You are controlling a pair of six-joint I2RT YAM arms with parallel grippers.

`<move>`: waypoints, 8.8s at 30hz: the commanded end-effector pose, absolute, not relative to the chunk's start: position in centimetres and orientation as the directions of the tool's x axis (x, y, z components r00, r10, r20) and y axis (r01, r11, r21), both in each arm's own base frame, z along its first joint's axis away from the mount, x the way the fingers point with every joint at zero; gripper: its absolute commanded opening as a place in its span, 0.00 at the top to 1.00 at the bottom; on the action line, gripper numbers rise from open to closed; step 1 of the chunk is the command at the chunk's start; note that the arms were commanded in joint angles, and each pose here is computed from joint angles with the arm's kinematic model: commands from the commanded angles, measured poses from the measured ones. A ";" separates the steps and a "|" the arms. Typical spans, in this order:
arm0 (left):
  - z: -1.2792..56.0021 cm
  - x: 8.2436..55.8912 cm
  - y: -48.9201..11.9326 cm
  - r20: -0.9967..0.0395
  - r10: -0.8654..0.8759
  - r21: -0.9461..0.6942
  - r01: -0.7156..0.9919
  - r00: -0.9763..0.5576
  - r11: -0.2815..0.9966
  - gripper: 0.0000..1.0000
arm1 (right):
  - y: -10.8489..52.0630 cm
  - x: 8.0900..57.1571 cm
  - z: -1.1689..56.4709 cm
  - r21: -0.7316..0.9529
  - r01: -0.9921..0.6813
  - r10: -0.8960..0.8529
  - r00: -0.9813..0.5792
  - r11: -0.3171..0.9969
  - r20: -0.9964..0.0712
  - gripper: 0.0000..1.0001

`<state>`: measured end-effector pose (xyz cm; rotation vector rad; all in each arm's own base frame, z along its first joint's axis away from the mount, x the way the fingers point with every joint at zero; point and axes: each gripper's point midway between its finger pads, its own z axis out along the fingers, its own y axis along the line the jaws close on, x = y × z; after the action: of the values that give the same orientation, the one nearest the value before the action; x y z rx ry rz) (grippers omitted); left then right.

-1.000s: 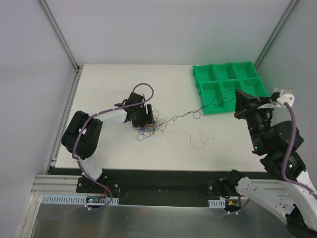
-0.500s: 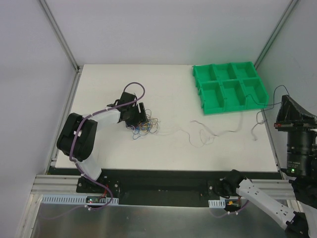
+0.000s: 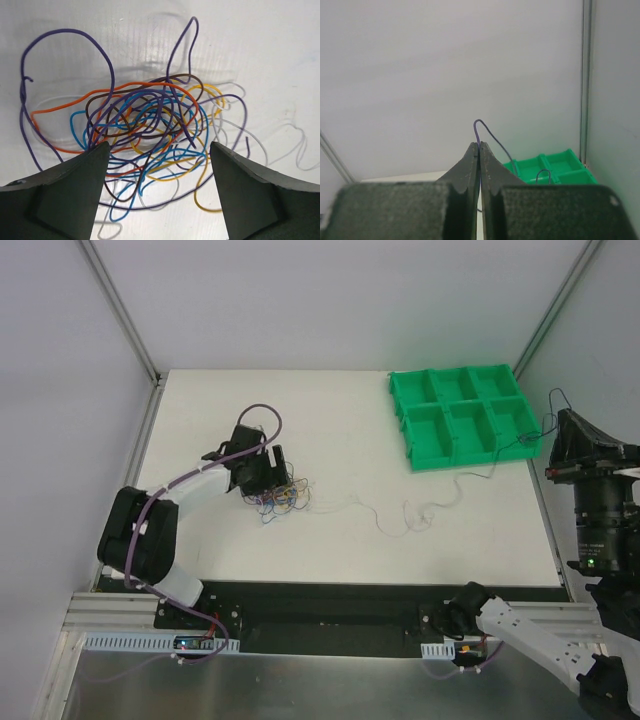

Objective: Untangle the cables

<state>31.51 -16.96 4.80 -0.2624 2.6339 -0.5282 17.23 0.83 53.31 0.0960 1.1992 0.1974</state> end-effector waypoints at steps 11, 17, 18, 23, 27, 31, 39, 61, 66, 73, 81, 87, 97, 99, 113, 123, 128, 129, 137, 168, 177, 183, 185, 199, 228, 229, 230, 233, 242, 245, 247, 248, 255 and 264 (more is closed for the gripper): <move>21.6 31.1 -20.7 -0.593 -0.176 -0.590 0.276 -0.786 0.758 0.01 | 10.1 26.6 48.8 0.063 -0.128 0.078 0.115 0.990 -0.990 1.00; 27.0 30.6 -22.6 -0.669 -0.083 -0.595 0.465 -0.738 0.656 0.01 | 10.3 31.4 50.8 0.123 -0.119 0.134 0.094 0.985 -0.987 1.00; 27.2 30.8 -22.7 -0.673 -0.077 -0.593 0.475 -0.735 0.650 0.01 | 9.9 32.1 50.9 0.133 -0.112 0.142 0.087 0.985 -0.986 1.00; 27.0 30.9 -23.9 -0.648 -0.042 -0.623 0.497 -0.760 0.604 0.01 | 7.6 34.3 52.6 0.154 -0.053 0.159 0.100 0.987 -0.982 1.00; 26.2 31.0 -24.2 -0.628 -0.023 -0.639 0.498 -0.778 0.586 0.02 | 6.9 36.2 53.2 0.165 -0.056 0.170 0.115 0.985 -0.979 1.00; 25.6 30.7 -24.2 -0.616 -0.015 -0.645 0.494 -0.787 0.583 0.02 | 6.3 39.6 51.9 0.186 -0.058 0.191 0.080 0.981 -0.978 1.00; 24.9 30.3 -23.8 -0.621 -0.007 -0.631 0.495 -0.784 0.598 0.02 | 5.6 44.0 47.1 0.250 -0.069 0.249 -0.022 0.966 -0.968 1.00; 24.5 30.4 -23.3 -0.612 -0.019 -0.635 0.477 -0.791 0.607 0.02 | 5.7 47.9 41.5 0.257 -0.111 0.242 -0.136 0.960 -0.961 1.00; 24.1 30.7 -22.9 -0.612 -0.029 -0.626 0.461 -0.791 0.629 0.03 | 5.2 49.1 33.4 0.234 -0.066 0.212 -0.242 0.970 -0.947 1.00; 23.7 30.9 -22.7 -0.611 -0.032 -0.617 0.450 -0.791 0.646 0.04 | 6.0 50.7 24.7 0.253 -0.071 0.193 -0.464 0.965 -0.864 1.00; 23.2 31.1 -22.6 -0.599 -0.035 -0.620 0.435 -0.800 0.654 0.04 | 5.2 50.2 18.3 0.227 0.019 0.188 -0.630 0.974 -0.753 1.00; 22.9 31.6 -21.8 -0.602 -0.075 -0.598 0.387 -0.795 0.702 0.05 | 4.9 48.9 15.8 0.155 0.076 0.161 -0.724 0.985 -0.671 1.00; 18.8 31.9 -16.5 -0.471 -0.351 -0.610 0.012 -0.809 0.792 0.01 | 6.0 46.5 21.3 -0.104 0.081 -0.012 -0.731 0.991 -0.682 0.29; 17.0 31.4 -15.1 -0.447 -0.396 -0.589 -0.069 -0.802 0.805 0.01 | 9.8 44.6 21.9 -0.091 0.004 -0.060 -0.727 0.996 -0.684 0.28; 12.4 29.4 -17.3 -0.313 -0.264 -0.614 -0.017 -0.912 0.789 0.25 | 33.6 28.0 12.2 0.278 -0.814 -0.467 -0.533 0.509 -0.705 0.32; 11.0 30.8 -18.2 -0.264 -0.291 -0.603 -0.079 -0.920 0.794 0.35 | 35.8 26.9 8.4 0.118 -0.946 -0.628 -0.290 0.301 -0.722 0.31; 11.2 31.7 -18.2 -0.241 -0.338 -0.609 -0.129 -0.910 0.783 0.37 | 36.4 25.4 6.5 0.143 -0.953 -0.651 -0.288 0.268 -0.702 0.33; 11.3 31.8 -18.2 -0.238 -0.357 -0.609 -0.148 -0.903 0.779 0.38 | 36.5 25.4 6.3 0.139 -0.951 -0.647 -0.290 0.275 -0.706 0.34; 11.8 33.3 -18.4 -0.226 -0.449 -0.660 -0.203 -0.864 0.723 0.23 | 37.2 25.1 5.7 0.165 -0.927 -0.583 -0.343 0.337 -0.737 0.71; 2.9 32.0 -17.3 -0.081 -0.487 -0.602 -0.347 -0.870 0.719 0.09 | 28.5 19.4 52.9 0.145 -0.902 0.280 -0.028 0.407 -0.959 1.00; 8.2 32.8 -17.4 -0.229 -0.453 -0.661 -0.204 -0.862 0.722 0.08 | 26.8 22.1 48.3 0.127 -0.822 0.188 -0.025 0.556 -0.982 1.00; 14.1 32.6 -17.7 -0.369 -0.344 -0.672 -0.008 -0.863 0.741 0.05 | 23.5 25.3 41.9 0.134 -0.687 0.083 -0.107 0.714 -0.991 1.00; 15.6 32.4 -18.4 -0.387 -0.312 -0.693 0.051 -0.868 0.719 0.06 | 22.2 26.1 40.3 0.149 -0.655 0.075 -0.140 0.741 -0.987 1.00; 25.7 28.0 -27.4 -0.612 -0.011 -0.698 0.534 -0.790 0.478 0.21 | 21.9 24.7 39.0 0.358 -0.808 0.155 -0.324 0.467 -0.933 1.00; 33.6 23.7 -31.2 -0.694 -0.070 -0.719 0.694 -0.716 0.032 0.35 | 24.6 19.5 41.2 0.419 -0.908 0.140 -0.413 0.016 -0.900 1.00; 33.7 23.7 -31.2 -0.695 -0.070 -0.718 0.695 -0.715 0.031 0.35 | 24.6 19.4 41.1 0.419 -0.908 0.136 -0.414 0.011 -0.900 1.00; 33.7 23.8 -31.3 -0.694 -0.070 -0.719 0.694 -0.716 0.030 0.35 | 24.7 19.3 41.2 0.416 -0.909 0.134 -0.412 0.005 -0.901 1.00; 33.9 24.0 -31.4 -0.690 -0.072 -0.723 0.691 -0.720 0.021 0.36 | 24.8 18.9 41.3 0.411 -0.911 0.129 -0.409 -0.008 -0.904 1.00; 34.7 24.3 -31.8 -0.689 -0.092 -0.722 0.692 -0.719 0.001 0.43 | 25.0 18.4 41.3 0.404 -0.914 0.117 -0.404 -0.032 -0.907 1.00; 35.1 24.4 -32.0 -0.691 -0.098 -0.719 0.695 -0.716 -0.006 0.45 | 25.2 18.2 41.3 0.405 -0.914 0.113 -0.406 -0.039 -0.907 1.00; 35.3 24.4 -32.2 -0.692 -0.098 -0.718 0.696 -0.715 -0.013 0.47 | 25.2 18.1 41.3 0.405 -0.914 0.111 -0.407 -0.043 -0.907 1.00; 35.4 24.4 -32.2 -0.694 -0.097 -0.716 0.698 -0.714 -0.015 0.48 | 25.2 18.2 41.2 0.406 -0.913 0.111 -0.408 -0.041 -0.906 1.00; 35.5 24.1 -32.6 -0.700 -0.086 -0.709 0.704 -0.709 -0.027 0.61 | 25.4 18.0 41.2 0.403 -0.914 0.109 -0.406 -0.048 -0.907 1.00; 34.7 23.1 -33.0 -0.697 -0.039 -0.714 0.698 -0.716 -0.054 0.62 | 25.4 17.9 41.3 0.401 -0.915 0.108 -0.404 -0.051 -0.908 1.00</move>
<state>23.89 -32.53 33.03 0.6031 1.7908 -1.8124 18.88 25.50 40.32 -0.8474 1.4832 1.5957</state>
